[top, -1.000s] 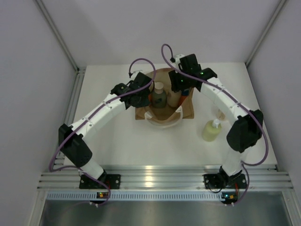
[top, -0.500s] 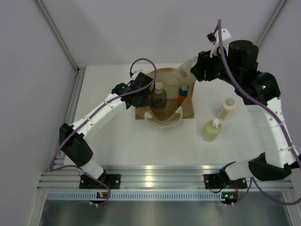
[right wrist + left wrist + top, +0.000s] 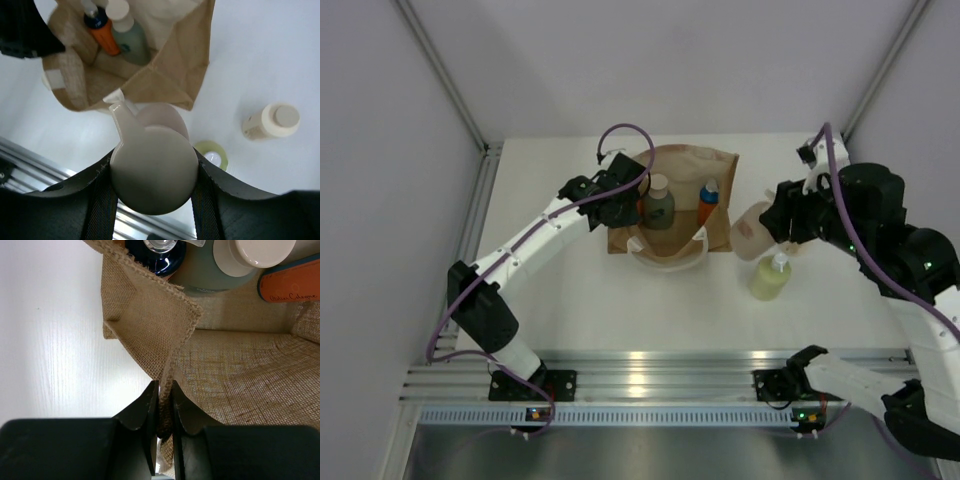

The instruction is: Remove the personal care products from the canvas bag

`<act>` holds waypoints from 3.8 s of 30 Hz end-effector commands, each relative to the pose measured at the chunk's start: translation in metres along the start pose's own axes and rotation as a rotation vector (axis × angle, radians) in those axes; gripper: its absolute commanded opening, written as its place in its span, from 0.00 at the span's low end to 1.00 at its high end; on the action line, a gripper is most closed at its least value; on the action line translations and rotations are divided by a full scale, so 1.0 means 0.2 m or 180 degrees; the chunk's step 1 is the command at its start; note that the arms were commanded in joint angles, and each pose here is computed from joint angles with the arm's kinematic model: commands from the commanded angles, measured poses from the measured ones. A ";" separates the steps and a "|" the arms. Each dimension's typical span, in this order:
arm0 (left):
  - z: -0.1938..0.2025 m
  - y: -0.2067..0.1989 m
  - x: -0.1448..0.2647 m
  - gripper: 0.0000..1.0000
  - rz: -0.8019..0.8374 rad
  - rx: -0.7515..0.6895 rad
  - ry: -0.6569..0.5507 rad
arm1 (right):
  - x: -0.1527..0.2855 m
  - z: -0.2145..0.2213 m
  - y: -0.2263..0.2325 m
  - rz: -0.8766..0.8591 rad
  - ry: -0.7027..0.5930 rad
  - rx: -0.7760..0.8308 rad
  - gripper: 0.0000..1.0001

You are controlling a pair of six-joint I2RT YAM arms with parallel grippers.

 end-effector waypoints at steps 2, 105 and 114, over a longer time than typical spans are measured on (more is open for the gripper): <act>-0.01 0.06 -0.01 0.00 -0.0144 -0.0082 -0.0032 | -0.07 0.08 0.04 -0.0052 -0.0106 -0.0109 0.00; 0.03 0.12 0.04 0.00 -0.0224 0.0837 -0.0119 | -1.68 -0.08 0.49 -0.0807 -0.0117 0.0525 0.75; 0.03 0.11 0.05 0.00 -0.0181 0.0882 -0.0098 | -1.85 0.03 0.51 -0.0778 -0.0026 0.0643 0.68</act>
Point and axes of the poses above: each gripper's point midway between its finger pads, its own x axis back along the fingers, its own y axis along the line the jaws close on, z = x × y, the point moved 1 cm from there along x, back along the fingers, and after that the axes turned 14 degrees about x, right-handed, at the moved point
